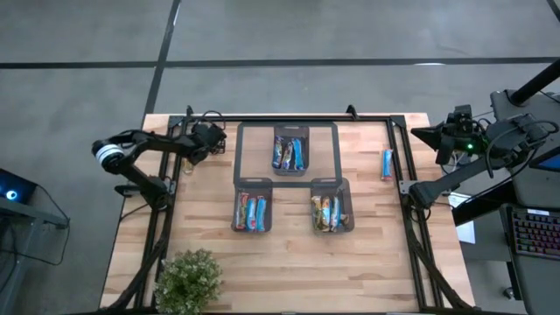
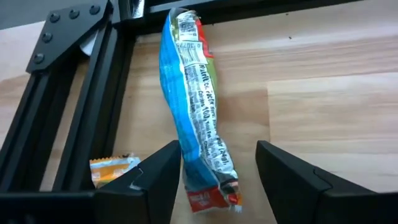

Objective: Pick and place Granola Bars by type
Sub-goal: Put the red granola bar into the bottom left black bin

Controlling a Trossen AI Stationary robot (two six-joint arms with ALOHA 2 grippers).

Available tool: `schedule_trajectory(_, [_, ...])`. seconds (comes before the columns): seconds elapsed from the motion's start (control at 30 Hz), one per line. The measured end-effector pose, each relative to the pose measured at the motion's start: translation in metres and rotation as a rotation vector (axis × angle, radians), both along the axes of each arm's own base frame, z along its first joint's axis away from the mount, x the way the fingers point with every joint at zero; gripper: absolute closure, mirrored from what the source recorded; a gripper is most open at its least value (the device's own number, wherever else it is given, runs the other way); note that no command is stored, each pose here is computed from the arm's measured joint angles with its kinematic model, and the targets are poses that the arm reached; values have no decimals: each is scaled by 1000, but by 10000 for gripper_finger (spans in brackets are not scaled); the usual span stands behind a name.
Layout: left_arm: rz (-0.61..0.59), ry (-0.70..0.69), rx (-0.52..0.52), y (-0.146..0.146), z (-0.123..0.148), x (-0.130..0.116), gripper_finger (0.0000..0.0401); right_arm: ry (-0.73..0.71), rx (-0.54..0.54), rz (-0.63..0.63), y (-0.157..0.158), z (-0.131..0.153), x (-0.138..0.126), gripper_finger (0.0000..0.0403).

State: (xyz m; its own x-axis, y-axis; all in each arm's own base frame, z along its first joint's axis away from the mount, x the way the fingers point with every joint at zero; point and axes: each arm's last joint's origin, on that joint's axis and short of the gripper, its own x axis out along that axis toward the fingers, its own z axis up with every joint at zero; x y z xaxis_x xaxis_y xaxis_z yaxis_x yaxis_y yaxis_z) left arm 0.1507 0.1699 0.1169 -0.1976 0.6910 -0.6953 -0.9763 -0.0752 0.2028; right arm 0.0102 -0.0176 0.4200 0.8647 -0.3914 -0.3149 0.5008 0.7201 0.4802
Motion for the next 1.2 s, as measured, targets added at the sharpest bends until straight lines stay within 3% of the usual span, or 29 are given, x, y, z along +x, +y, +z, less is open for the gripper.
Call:
schedule_trajectory(0.27, [19, -27, -14, 0, 0, 1, 227, 0, -7, -7, 0, 0, 0, 394])
schedule_trajectory(0.73, [25, -27, -33, -1, 0, 0, 324, 8, -13, -6, 0, -1, 0, 394])
schedule_trajectory(1.2, [26, -19, -39, -2, 1, -1, 352, 12, -23, -4, 0, -1, 0, 394])
